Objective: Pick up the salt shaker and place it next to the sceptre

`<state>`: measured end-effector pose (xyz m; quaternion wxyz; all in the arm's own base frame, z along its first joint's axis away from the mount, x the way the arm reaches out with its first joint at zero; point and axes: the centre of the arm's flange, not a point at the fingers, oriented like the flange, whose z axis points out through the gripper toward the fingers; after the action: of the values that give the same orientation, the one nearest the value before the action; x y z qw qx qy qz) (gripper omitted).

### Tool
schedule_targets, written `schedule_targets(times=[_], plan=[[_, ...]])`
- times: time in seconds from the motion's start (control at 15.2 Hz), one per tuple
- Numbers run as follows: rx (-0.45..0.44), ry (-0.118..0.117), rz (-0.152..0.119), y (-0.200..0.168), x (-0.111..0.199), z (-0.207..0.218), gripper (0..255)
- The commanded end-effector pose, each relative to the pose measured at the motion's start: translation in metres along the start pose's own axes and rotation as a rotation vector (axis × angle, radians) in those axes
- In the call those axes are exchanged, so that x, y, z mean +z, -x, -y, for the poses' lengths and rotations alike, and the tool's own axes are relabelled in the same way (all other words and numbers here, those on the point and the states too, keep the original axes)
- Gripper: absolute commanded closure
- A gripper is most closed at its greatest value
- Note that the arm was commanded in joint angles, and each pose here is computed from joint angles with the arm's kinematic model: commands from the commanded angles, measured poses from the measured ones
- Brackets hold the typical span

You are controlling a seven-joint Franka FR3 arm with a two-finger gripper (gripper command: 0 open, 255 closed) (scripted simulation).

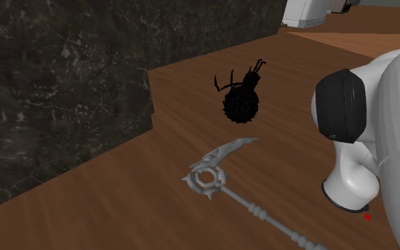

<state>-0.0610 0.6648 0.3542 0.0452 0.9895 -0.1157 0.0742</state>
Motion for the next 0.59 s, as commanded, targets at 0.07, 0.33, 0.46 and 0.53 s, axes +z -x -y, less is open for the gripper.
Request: schedule_targets(times=[0.07,0.33,0.46,0.53], plan=[[0.0,0.0,0.0,0.0,-0.034,0.0,0],[0.0,0.0,0.0,0.0,-0.034,0.0,0],[0.0,0.0,0.0,0.0,-0.034,0.0,0],[0.0,0.0,0.0,0.0,-0.034,0.0,0]])
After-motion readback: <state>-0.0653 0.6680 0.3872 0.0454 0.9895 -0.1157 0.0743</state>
